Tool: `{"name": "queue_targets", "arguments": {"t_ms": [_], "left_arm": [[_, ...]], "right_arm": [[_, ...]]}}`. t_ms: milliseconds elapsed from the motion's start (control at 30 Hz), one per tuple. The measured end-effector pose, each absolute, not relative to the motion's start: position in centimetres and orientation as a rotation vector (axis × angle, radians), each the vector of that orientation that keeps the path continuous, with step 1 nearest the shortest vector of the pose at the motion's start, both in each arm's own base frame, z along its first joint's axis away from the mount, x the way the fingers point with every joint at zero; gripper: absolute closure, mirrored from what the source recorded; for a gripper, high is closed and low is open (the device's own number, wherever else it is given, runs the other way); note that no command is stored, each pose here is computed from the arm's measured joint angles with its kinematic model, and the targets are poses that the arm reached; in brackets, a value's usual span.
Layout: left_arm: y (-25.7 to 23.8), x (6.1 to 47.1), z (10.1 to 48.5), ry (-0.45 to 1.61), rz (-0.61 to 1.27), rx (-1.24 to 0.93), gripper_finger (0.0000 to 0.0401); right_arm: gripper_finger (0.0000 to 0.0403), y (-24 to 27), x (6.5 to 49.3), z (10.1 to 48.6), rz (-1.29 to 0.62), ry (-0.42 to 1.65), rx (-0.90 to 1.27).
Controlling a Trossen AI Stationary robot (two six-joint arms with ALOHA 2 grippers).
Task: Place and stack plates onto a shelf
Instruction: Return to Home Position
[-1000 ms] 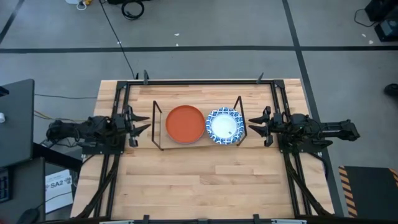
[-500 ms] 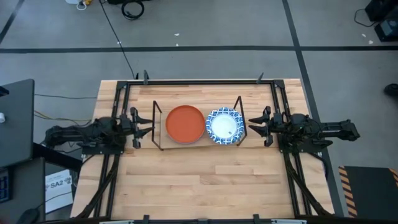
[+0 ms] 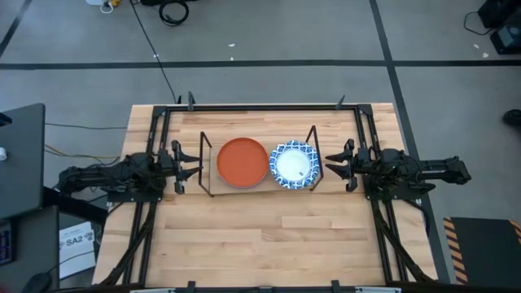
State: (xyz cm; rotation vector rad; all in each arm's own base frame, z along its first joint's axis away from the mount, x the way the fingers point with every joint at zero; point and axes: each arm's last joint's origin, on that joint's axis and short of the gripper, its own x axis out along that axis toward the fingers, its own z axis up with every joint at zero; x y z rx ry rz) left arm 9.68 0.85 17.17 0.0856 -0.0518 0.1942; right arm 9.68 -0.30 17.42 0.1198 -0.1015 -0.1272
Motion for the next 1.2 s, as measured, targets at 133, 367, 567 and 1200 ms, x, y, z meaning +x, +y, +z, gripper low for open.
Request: {"name": "queue_targets", "arguments": {"t_ms": [133,367,567,1200], "left_arm": [[0.85,9.68,17.15,-0.049,0.194,0.086,0.0255],[0.85,9.68,17.12,-0.046,0.195,0.091,0.0255],[0.85,9.68,17.11,-0.045,0.196,0.094,0.0255],[0.86,9.68,17.17,-0.054,0.198,0.087,0.0255]], "right_arm": [[0.0263,-0.30,9.69,17.33,-0.128,-0.092,0.118],[0.0263,-0.30,9.69,17.31,-0.128,-0.090,0.117],[0.0263,-0.30,9.69,17.31,-0.128,-0.090,0.116],[0.0263,-0.30,9.69,17.31,-0.128,-0.090,0.116]]}}
